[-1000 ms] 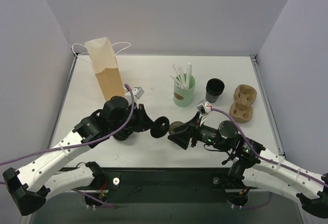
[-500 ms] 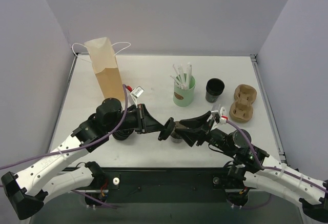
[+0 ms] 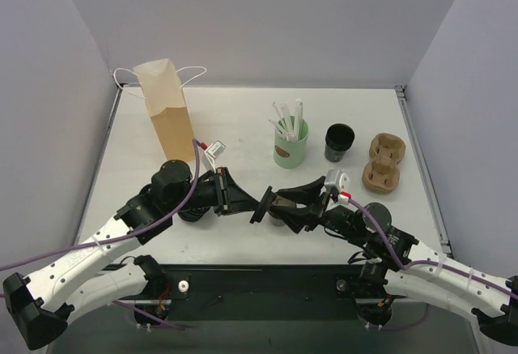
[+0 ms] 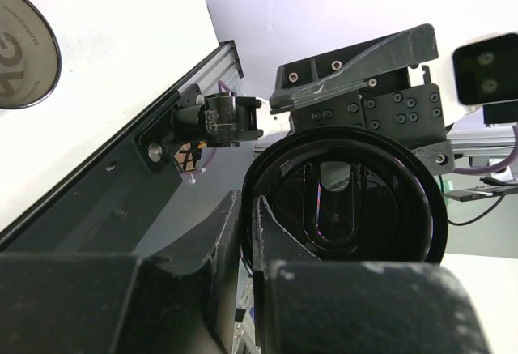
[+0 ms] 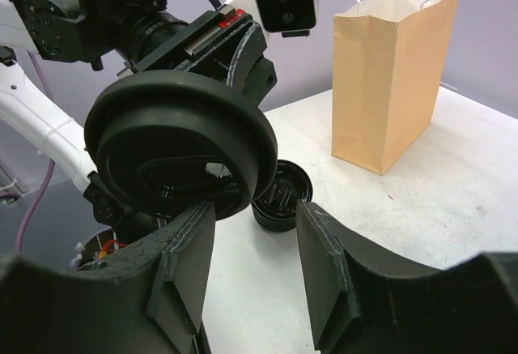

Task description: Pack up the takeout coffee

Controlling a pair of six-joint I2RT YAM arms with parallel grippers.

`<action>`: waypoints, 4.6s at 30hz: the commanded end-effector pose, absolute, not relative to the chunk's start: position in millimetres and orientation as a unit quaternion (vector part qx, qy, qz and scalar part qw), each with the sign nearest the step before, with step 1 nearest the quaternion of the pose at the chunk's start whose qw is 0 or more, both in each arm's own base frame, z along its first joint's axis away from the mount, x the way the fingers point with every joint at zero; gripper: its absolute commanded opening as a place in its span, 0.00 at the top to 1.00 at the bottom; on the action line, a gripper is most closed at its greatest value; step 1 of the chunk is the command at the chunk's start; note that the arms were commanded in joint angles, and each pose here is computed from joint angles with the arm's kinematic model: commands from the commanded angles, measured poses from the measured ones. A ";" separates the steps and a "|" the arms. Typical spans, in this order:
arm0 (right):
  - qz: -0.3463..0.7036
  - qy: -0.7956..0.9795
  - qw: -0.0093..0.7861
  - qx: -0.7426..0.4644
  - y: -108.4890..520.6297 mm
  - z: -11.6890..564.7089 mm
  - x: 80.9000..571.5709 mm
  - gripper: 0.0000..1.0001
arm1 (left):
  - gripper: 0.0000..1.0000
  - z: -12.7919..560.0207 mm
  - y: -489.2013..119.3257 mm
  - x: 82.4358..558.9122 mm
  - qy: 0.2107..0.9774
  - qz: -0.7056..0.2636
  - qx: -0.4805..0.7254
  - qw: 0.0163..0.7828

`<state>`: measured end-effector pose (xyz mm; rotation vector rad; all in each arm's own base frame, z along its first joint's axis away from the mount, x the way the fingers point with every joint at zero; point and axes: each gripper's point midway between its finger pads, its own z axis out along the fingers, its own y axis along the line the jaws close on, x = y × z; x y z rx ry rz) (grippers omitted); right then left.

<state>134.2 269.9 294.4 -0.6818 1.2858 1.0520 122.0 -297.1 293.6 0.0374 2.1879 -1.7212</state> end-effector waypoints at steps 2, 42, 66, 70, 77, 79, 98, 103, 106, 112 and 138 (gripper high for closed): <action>0.473 0.489 0.668 -0.301 268.0 343.8 125.9 0.55 | 0.99 317.2 -295.2 119.1 0.747 -0.638 0.015 0.190; 0.435 0.474 0.680 -0.351 274.3 358.0 127.6 1.00 | 0.96 310.4 -300.2 109.7 0.734 -0.663 0.011 0.148; 0.224 0.808 0.523 -0.156 186.6 256.8 173.4 1.00 | 0.10 267.5 -222.6 192.7 0.857 -0.386 0.008 0.342; 0.139 0.859 0.479 -0.114 162.7 238.6 180.3 1.00 | 0.10 262.2 -197.1 202.2 0.869 -0.309 0.039 0.386; 0.126 0.917 0.363 -0.108 175.1 198.9 182.2 1.00 | 0.10 233.4 -167.9 193.6 0.857 -0.266 0.067 0.436; 0.108 0.927 0.341 -0.110 180.1 191.0 188.2 1.00 | 0.10 234.6 -164.0 187.1 0.845 -0.277 0.073 0.452; 0.023 0.972 0.180 -0.148 212.0 149.2 200.6 1.00 | 0.10 232.3 -157.2 173.4 0.824 -0.287 0.091 0.480; -0.003 0.975 0.161 -0.153 209.7 144.2 203.3 1.00 | 0.10 236.1 -153.8 173.0 0.819 -0.287 0.086 0.490; -0.018 0.975 0.159 -0.152 206.7 143.0 205.9 1.00 | 0.10 237.4 -152.6 172.6 0.817 -0.287 0.084 0.493; -0.026 0.977 0.150 -0.152 209.2 138.2 209.3 1.00 | 0.10 237.7 -150.9 172.9 0.817 -0.285 0.081 0.495; -0.030 0.978 0.132 -0.157 207.4 135.6 213.5 1.00 | 0.10 235.8 -151.6 173.8 0.820 -0.283 0.081 0.492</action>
